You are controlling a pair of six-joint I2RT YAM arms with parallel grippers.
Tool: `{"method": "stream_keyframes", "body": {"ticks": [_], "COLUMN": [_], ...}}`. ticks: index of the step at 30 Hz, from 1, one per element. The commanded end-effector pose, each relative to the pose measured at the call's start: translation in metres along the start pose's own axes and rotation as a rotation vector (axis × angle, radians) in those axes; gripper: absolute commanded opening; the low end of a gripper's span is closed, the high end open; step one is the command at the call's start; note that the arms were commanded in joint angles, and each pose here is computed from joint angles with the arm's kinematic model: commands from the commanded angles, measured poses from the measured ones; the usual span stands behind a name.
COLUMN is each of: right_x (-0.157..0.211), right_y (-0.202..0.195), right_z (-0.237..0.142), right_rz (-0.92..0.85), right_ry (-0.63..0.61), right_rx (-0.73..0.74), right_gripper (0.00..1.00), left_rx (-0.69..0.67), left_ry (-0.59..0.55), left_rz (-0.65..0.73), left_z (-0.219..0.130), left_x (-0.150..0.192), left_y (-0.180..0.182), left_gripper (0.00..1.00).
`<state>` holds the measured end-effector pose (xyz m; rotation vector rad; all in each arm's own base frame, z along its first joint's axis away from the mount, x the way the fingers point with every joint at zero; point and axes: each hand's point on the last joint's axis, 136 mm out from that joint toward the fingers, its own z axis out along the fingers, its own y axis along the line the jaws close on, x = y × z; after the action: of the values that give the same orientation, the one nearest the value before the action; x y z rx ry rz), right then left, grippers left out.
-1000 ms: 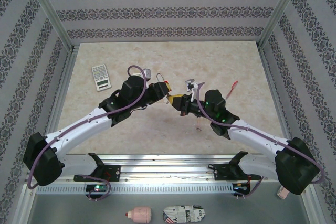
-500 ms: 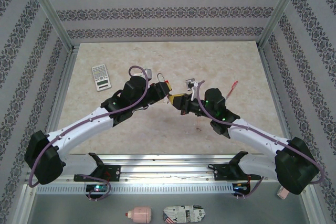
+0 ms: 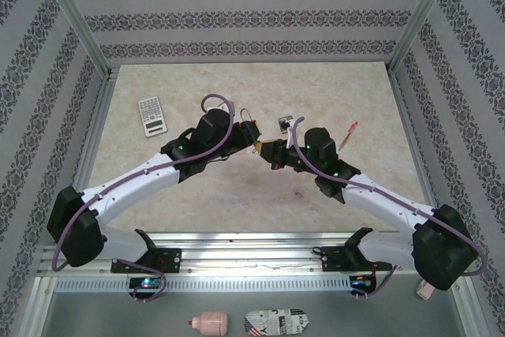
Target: Unlock with the key
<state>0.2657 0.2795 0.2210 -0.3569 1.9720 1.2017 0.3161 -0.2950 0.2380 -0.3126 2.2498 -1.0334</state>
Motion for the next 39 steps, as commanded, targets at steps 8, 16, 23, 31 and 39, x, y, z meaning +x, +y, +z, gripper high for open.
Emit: {"method": "stream_keyframes", "body": {"ticks": [8, 16, 23, 31, 39], "right_x": [-0.078, -0.091, -0.096, -0.123, -0.138], "right_y": [0.071, 0.061, 0.066, 0.083, 0.085], "right_z": [-0.010, -0.022, -0.035, -0.051, -0.050], "right_rz": [-0.222, -0.175, -0.099, -0.052, -0.008], "right_ry": [-0.215, -0.278, -0.308, -0.361, -0.358], "right_rx": [-0.161, -0.160, -0.272, -0.407, -0.469], "right_gripper": [0.00, 0.00, 0.00, 0.00, 0.00], "left_rx": [-0.047, 0.051, 0.361, 0.655, 0.888], "left_ry": [0.267, 0.268, 0.168, 0.127, 0.137], "left_rz": [0.091, 0.094, 0.171, 0.251, 0.285], "left_z": [0.013, 0.017, -0.008, -0.044, -0.077], "left_x": [0.076, 0.081, 0.061, 0.043, 0.042], "left_y": [-0.003, -0.019, -0.072, -0.108, -0.128], "left_gripper": [0.00, 0.00, 0.00, 0.00, 0.00]}}
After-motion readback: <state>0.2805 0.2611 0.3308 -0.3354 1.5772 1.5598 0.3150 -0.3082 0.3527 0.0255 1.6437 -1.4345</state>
